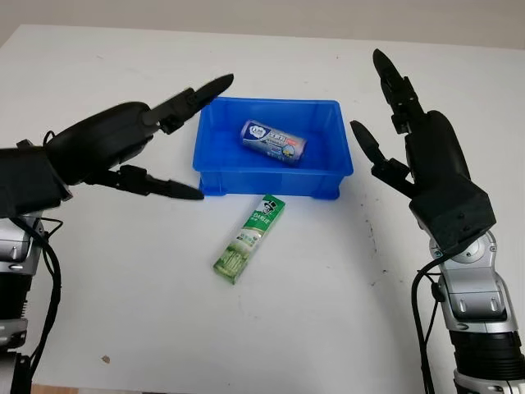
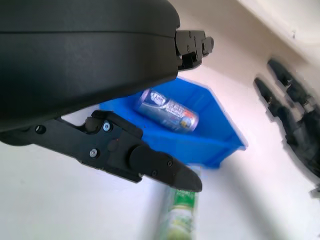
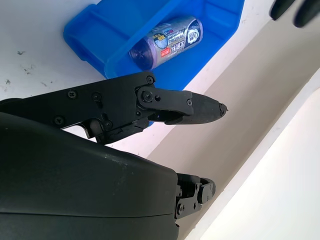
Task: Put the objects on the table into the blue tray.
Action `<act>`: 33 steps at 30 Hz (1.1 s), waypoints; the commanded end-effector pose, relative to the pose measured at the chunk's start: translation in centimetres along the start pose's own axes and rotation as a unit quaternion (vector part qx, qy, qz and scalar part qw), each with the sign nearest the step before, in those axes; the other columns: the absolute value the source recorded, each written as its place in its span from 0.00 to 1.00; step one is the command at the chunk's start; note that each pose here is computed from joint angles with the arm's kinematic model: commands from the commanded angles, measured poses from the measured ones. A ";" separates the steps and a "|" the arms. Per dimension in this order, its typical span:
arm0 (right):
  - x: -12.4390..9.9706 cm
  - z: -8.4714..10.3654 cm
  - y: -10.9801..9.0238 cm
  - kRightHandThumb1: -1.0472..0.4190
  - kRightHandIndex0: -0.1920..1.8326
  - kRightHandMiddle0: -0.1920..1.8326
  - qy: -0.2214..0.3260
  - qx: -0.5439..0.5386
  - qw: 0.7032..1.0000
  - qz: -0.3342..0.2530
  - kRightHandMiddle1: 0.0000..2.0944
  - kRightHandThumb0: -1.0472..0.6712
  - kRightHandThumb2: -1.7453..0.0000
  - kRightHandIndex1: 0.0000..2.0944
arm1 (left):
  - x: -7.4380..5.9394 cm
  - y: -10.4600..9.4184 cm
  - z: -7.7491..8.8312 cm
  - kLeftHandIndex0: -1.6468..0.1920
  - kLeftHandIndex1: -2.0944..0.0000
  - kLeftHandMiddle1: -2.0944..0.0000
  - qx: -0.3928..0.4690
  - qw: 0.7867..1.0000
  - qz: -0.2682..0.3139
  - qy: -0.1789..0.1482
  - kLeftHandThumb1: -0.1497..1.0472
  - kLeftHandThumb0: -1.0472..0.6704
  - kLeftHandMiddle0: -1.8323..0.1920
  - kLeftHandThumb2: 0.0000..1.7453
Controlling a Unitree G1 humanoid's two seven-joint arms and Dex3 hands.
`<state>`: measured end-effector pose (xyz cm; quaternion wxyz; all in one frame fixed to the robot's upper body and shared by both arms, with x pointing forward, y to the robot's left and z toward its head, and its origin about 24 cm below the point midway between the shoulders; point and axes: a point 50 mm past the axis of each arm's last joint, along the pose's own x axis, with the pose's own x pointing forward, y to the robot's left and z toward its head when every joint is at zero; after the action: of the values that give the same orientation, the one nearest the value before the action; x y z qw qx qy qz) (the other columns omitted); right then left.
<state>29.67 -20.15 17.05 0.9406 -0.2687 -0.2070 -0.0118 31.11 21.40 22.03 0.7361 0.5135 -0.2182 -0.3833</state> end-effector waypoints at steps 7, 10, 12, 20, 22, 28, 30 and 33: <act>0.2 0.5 -0.2 0.00 0.13 0.10 -0.008 -0.004 1.000 -0.006 0.09 0.30 0.74 0.03 | 1.1 0.4 0.8 0.94 0.96 0.97 0.207 0.976 -0.046 -0.048 0.84 0.44 0.96 0.03; 0.3 0.4 -0.2 0.00 0.13 0.09 -0.008 -0.006 1.000 -0.006 0.10 0.30 0.74 0.03 | 1.3 0.1 1.1 0.92 0.96 0.96 0.258 0.962 -0.044 -0.077 0.84 0.46 0.94 0.03; 0.3 0.4 -0.2 0.00 0.14 0.10 -0.010 -0.010 1.000 -0.006 0.10 0.30 0.74 0.04 | 1.5 -0.1 1.3 0.92 0.96 0.97 0.298 0.948 -0.050 -0.097 0.92 0.47 0.94 0.04; 0.4 0.3 -0.1 0.00 0.14 0.09 -0.009 -0.012 1.000 -0.006 0.11 0.30 0.75 0.03 | 2.2 -0.4 2.2 0.95 0.98 0.98 0.386 0.905 -0.064 -0.164 1.00 0.58 0.95 0.23; 0.4 0.3 -0.1 0.00 0.14 0.09 -0.009 -0.011 1.000 -0.006 0.11 0.30 0.75 0.03 | 2.4 -0.4 2.3 0.95 0.98 0.98 0.392 0.900 -0.065 -0.176 1.00 0.58 0.96 0.23; 0.3 0.2 0.0 0.00 0.13 0.08 -0.001 -0.006 1.000 -0.007 0.12 0.29 0.75 0.03 | 2.5 -0.5 3.0 0.94 0.97 0.97 0.407 0.885 -0.067 -0.215 1.00 0.57 0.95 0.27; 0.3 0.3 0.0 0.00 0.13 0.08 0.000 -0.008 1.000 -0.008 0.13 0.29 0.75 0.03 | 2.6 -0.6 3.3 0.93 0.97 0.97 0.409 0.881 -0.068 -0.228 1.00 0.57 0.95 0.27; 0.4 0.3 0.0 0.00 0.13 0.08 0.000 -0.009 1.000 -0.008 0.13 0.30 0.75 0.03 | 2.6 -0.9 3.6 0.93 0.97 0.97 0.424 0.869 -0.080 -0.243 1.00 0.55 0.94 0.27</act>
<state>29.96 -20.17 16.94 0.9402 -0.2760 -0.1987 -0.0192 30.02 17.02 21.87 0.3575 0.6758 -0.4860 -0.4234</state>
